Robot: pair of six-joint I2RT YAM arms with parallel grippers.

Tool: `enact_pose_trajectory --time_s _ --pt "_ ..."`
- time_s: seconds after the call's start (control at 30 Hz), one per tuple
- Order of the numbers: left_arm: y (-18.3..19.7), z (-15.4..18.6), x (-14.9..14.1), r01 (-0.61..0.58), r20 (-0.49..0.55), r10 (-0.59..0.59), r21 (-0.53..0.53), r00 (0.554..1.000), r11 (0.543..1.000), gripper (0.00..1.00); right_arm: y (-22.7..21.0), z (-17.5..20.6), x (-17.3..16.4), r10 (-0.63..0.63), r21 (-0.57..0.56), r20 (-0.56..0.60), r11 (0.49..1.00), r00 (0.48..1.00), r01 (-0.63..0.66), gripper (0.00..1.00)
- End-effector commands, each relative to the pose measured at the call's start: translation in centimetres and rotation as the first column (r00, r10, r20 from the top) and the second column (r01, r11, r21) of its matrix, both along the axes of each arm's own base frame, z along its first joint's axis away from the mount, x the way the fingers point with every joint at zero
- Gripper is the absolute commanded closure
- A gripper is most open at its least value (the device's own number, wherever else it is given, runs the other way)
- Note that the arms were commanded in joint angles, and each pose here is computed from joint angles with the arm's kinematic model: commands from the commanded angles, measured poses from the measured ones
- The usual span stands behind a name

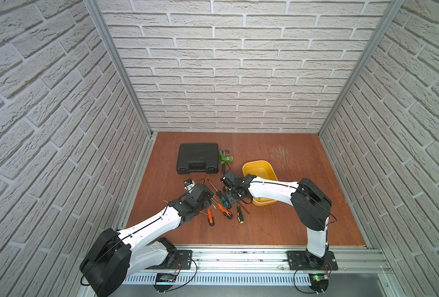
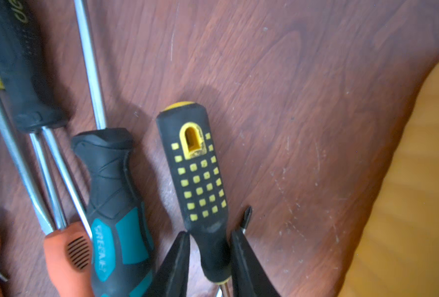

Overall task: Put the screwdriver on the desktop into the storage box
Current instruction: Pick up the screwdriver from the center of the board.

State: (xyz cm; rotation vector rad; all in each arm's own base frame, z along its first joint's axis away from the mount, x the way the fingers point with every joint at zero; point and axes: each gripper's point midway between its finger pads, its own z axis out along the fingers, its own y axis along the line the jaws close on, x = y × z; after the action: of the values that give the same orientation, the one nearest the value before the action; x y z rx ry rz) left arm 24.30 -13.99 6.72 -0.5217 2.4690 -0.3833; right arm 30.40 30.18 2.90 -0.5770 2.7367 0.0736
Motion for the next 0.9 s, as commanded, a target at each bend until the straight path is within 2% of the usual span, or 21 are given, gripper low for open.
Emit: enact_pose_trajectory --time_s 0.0,0.1,0.17,0.5,0.87 --pt "-0.6 0.8 0.7 0.009 0.026 -0.008 -0.020 1.000 1.000 0.40 -0.1 0.0 0.4 -0.003 -0.007 0.001 1.000 1.000 0.003 0.70" --pt "-0.8 0.9 0.7 0.012 0.026 -0.011 -0.030 1.000 0.999 0.41 0.2 -0.3 0.2 0.001 0.008 -0.004 1.000 1.000 -0.001 0.71" --pt "-0.9 0.9 0.8 0.009 0.027 -0.008 -0.039 1.000 0.999 0.41 -0.1 -1.7 0.0 -0.001 -0.019 -0.029 1.000 1.000 0.001 0.71" --pt "-1.0 0.4 0.7 0.004 0.016 -0.003 -0.050 1.000 0.999 0.40 -0.5 -2.6 -0.2 -0.012 -0.039 -0.041 0.999 0.999 0.010 0.73" --pt "-1.1 -0.1 0.6 0.005 0.007 -0.005 -0.051 1.000 0.999 0.41 -0.7 -1.9 0.0 -0.012 -0.043 -0.021 0.999 1.000 0.011 0.83"
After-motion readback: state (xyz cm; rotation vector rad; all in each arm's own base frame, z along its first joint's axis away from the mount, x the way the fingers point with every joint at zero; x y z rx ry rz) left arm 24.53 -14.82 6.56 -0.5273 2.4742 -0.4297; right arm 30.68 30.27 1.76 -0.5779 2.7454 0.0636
